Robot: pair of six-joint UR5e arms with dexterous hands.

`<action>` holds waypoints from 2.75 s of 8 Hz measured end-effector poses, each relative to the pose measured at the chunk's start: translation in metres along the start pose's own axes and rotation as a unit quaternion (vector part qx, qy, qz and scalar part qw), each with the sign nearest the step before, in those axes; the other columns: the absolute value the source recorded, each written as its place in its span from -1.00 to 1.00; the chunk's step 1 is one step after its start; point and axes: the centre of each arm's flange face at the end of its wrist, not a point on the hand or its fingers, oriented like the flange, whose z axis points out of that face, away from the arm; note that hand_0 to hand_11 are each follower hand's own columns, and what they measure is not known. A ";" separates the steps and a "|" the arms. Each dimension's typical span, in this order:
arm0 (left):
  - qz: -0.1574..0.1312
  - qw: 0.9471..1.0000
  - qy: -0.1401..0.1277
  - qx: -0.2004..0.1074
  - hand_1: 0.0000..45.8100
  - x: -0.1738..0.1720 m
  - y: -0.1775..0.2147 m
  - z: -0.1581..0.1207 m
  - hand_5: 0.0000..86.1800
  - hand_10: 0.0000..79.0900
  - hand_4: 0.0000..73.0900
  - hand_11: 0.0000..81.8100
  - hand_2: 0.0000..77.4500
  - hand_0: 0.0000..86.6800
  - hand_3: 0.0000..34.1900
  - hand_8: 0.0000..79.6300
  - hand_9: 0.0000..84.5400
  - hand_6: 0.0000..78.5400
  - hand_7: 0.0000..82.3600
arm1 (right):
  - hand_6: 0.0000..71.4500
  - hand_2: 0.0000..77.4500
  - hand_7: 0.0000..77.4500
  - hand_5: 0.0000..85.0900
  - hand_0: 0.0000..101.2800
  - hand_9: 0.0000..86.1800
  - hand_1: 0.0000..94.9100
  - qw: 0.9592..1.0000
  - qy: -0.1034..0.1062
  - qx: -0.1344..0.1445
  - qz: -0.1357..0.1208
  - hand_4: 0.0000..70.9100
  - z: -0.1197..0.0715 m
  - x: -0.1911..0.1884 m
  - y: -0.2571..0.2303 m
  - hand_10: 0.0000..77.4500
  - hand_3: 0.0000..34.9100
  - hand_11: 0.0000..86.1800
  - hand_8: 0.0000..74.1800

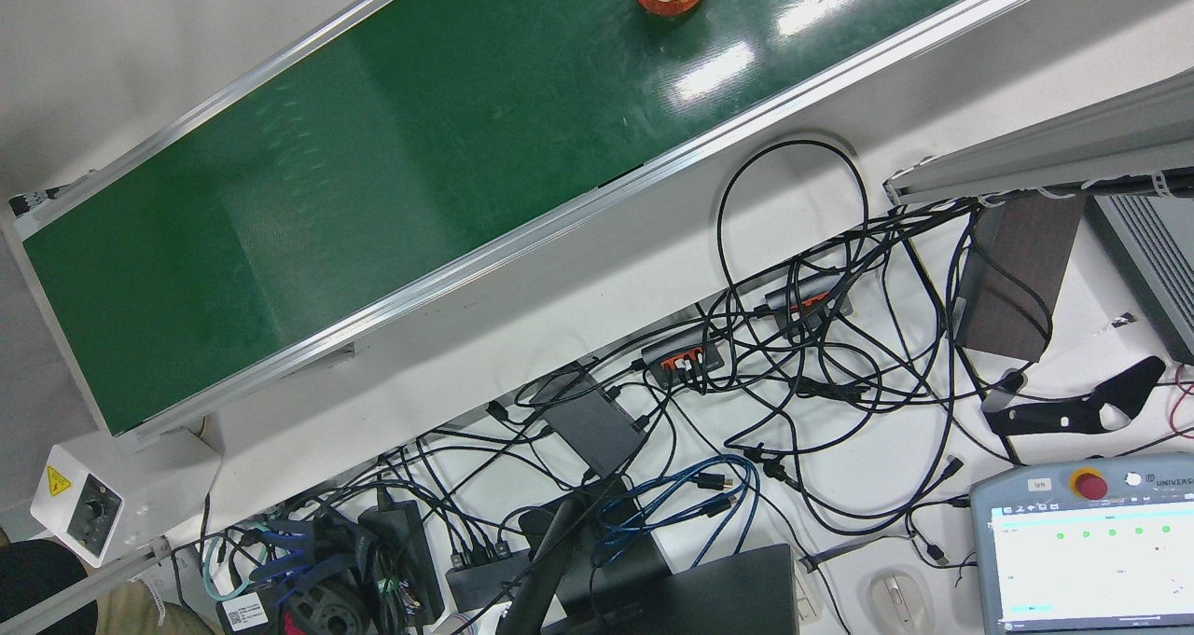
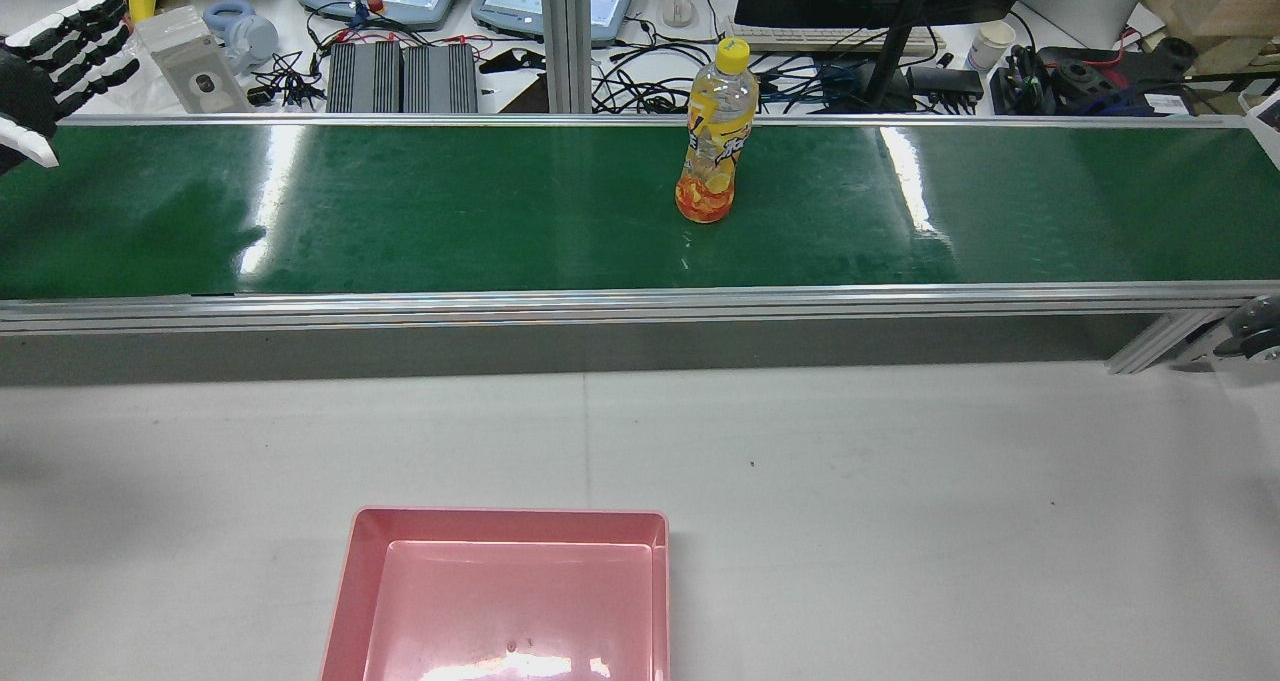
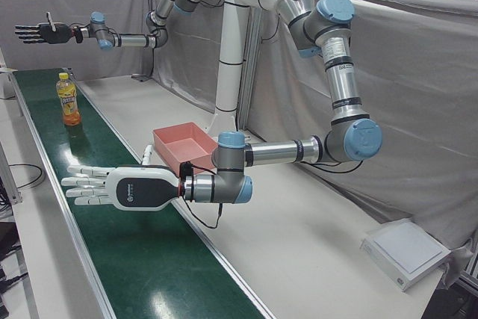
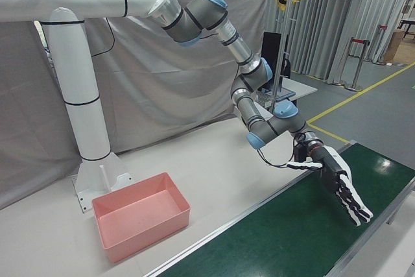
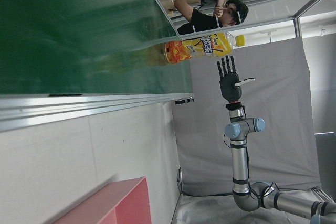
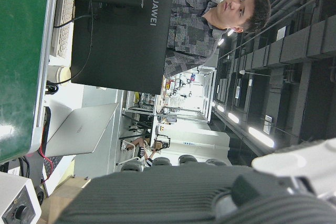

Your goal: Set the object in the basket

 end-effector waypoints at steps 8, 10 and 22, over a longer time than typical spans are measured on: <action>0.000 1.000 0.000 0.000 -0.62 0.000 -0.001 0.000 -0.84 -0.90 -0.79 -0.83 -1.00 0.28 -0.87 -1.00 -0.97 -0.99 -0.97 | -1.00 -0.99 -0.99 -1.00 -0.99 -1.00 -1.00 1.000 0.000 0.001 0.000 -1.00 0.000 0.000 0.000 -1.00 -1.00 -1.00 -1.00; 0.000 1.000 -0.001 0.001 -0.62 -0.001 -0.001 -0.001 -0.84 -0.90 -0.81 -0.83 -1.00 0.28 -0.86 -1.00 -0.97 -0.99 -0.97 | -1.00 -0.99 -0.99 -1.00 -0.99 -1.00 -1.00 1.000 0.000 0.000 0.000 -1.00 0.000 0.000 0.000 -1.00 -0.99 -1.00 -1.00; -0.018 1.000 -0.007 0.006 -0.67 -0.028 -0.005 0.000 -0.84 -0.90 -0.79 -0.83 -1.00 0.28 -0.83 -0.99 -0.97 -0.99 -0.97 | -1.00 -0.99 -0.99 -1.00 -1.00 -1.00 -1.00 1.000 0.000 0.002 0.000 -1.00 0.000 0.000 -0.002 -1.00 -1.00 -1.00 -1.00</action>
